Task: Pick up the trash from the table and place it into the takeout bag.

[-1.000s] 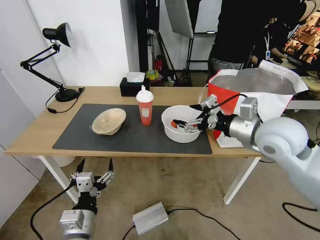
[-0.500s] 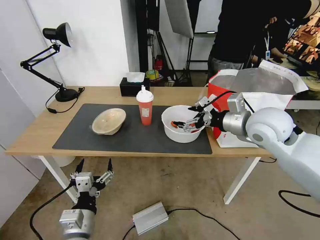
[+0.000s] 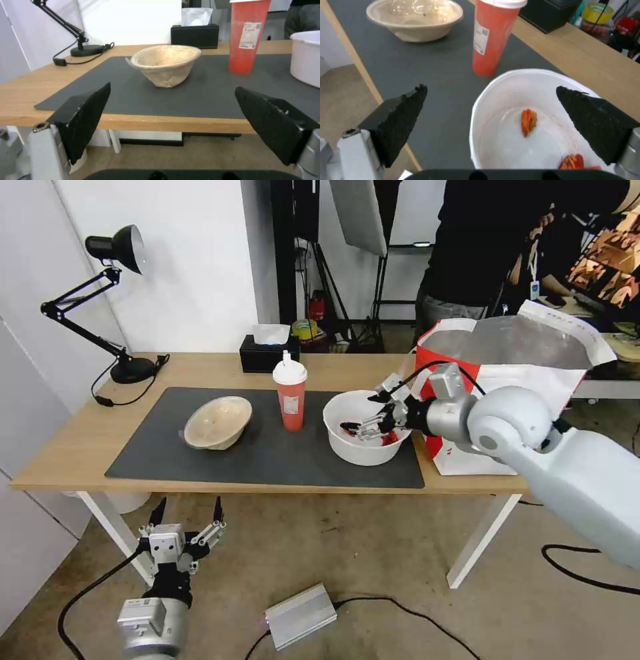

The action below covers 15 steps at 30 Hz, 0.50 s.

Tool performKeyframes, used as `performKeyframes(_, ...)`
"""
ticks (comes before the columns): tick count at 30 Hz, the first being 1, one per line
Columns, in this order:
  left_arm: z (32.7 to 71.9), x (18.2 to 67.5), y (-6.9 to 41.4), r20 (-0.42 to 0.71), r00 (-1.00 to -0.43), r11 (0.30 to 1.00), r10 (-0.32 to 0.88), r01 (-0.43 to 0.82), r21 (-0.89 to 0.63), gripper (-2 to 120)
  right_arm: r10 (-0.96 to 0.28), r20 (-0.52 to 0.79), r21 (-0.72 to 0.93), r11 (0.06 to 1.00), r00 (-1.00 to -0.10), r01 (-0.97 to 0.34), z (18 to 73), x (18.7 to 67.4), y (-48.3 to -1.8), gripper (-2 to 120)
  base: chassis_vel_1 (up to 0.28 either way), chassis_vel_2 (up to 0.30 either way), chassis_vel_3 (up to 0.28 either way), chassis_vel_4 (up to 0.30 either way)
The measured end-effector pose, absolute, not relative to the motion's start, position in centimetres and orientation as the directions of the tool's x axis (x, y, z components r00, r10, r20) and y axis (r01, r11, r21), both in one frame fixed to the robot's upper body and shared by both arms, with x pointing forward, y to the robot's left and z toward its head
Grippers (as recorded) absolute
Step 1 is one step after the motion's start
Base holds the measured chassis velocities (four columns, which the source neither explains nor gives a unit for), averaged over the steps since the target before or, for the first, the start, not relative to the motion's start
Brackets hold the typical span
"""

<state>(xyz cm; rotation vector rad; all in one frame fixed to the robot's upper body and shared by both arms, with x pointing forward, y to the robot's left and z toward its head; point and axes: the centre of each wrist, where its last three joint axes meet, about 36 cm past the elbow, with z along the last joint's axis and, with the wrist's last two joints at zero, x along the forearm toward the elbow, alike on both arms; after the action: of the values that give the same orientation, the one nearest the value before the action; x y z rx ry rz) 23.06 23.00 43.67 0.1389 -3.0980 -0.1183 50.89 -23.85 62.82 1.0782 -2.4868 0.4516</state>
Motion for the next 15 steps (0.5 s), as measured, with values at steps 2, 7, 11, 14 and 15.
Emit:
performKeyframes(2, 43.7, 23.1, 23.0, 0.034, -0.995, 0.993, -0.091, -0.088, 0.077, 100, -0.620, 0.471, -0.136, 0.652, -0.627, -0.746, 62.8, 51.1, -23.5, 99, 0.000, 0.000, 0.000, 0.000)
performKeyframes(7, 43.7, 23.1, 23.0, 0.033, -0.995, 0.993, -0.096, -0.094, 0.075, 100, -0.620, 0.468, -0.135, 0.654, -0.630, -0.744, 62.9, 52.0, -22.3, 99, 0.000, 0.000, 0.000, 0.000)
performKeyframes(11, 43.7, 23.2, 23.1, 0.033, -0.995, 0.992, -0.099, -0.097, 0.075, 100, -0.619, 0.477, -0.134, 0.651, -0.625, -0.747, 62.5, 52.7, -21.3, 99, 0.000, 0.000, 0.000, 0.000)
performKeyframes(14, 43.8, 23.2, 23.1, 0.032, -0.994, 0.992, -0.101, -0.098, 0.076, 100, -0.615, 0.483, -0.132, 0.653, -0.624, -0.746, 62.1, 52.9, -20.7, 99, 0.000, 0.000, 0.000, 0.000)
performKeyframes(15, 43.8, 23.2, 23.1, 0.031, -0.994, 0.992, -0.102, -0.099, 0.076, 100, -0.610, 0.487, -0.133, 0.656, -0.625, -0.743, 61.9, 53.0, -20.4, 99, 0.000, 0.000, 0.000, 0.000)
